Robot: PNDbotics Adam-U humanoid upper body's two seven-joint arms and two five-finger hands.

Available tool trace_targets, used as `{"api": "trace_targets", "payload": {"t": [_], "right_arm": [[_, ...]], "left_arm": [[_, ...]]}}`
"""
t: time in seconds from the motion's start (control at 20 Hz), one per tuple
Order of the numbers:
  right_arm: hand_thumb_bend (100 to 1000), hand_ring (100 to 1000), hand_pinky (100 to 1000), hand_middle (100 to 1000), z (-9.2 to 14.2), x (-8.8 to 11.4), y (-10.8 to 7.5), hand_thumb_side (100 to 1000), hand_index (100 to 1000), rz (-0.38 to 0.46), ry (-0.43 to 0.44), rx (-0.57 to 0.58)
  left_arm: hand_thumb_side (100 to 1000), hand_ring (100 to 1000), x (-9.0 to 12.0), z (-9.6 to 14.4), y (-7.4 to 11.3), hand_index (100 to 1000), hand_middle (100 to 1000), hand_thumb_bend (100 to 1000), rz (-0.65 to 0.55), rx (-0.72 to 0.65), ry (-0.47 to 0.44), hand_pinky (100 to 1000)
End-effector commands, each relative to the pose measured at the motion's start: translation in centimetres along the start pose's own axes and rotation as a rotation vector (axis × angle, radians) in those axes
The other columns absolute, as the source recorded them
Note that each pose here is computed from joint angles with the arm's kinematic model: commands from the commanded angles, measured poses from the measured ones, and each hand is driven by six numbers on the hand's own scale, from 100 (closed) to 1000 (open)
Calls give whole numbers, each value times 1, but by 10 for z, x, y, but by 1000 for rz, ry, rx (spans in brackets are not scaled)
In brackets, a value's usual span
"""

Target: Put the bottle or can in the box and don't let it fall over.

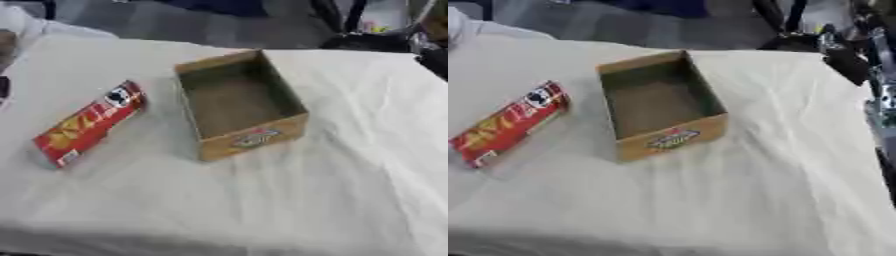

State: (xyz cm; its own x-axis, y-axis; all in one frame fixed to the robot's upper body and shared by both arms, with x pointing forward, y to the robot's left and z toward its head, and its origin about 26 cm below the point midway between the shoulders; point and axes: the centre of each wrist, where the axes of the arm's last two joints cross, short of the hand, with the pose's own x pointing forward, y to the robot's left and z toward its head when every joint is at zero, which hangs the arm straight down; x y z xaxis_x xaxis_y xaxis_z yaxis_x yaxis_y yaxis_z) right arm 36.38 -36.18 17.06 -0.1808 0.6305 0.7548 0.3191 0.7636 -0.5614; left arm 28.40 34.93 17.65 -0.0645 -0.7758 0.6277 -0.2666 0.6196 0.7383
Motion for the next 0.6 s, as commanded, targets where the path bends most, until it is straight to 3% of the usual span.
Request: {"api": "trace_targets", "payload": {"t": [0.05,0.6], "right_arm": [[100,1000,771,1000,-5,9,-17,519,1000,27,-34,-31],[100,1000,773,1000,-8,15,-18,517,1000,26,-54,-43]], "left_arm": [[624,860,5,-2,10,784,893,390,-20,20,-25,520],[622,864,11,-1,9,791,898,407,-44,-16,-33,533]]}}
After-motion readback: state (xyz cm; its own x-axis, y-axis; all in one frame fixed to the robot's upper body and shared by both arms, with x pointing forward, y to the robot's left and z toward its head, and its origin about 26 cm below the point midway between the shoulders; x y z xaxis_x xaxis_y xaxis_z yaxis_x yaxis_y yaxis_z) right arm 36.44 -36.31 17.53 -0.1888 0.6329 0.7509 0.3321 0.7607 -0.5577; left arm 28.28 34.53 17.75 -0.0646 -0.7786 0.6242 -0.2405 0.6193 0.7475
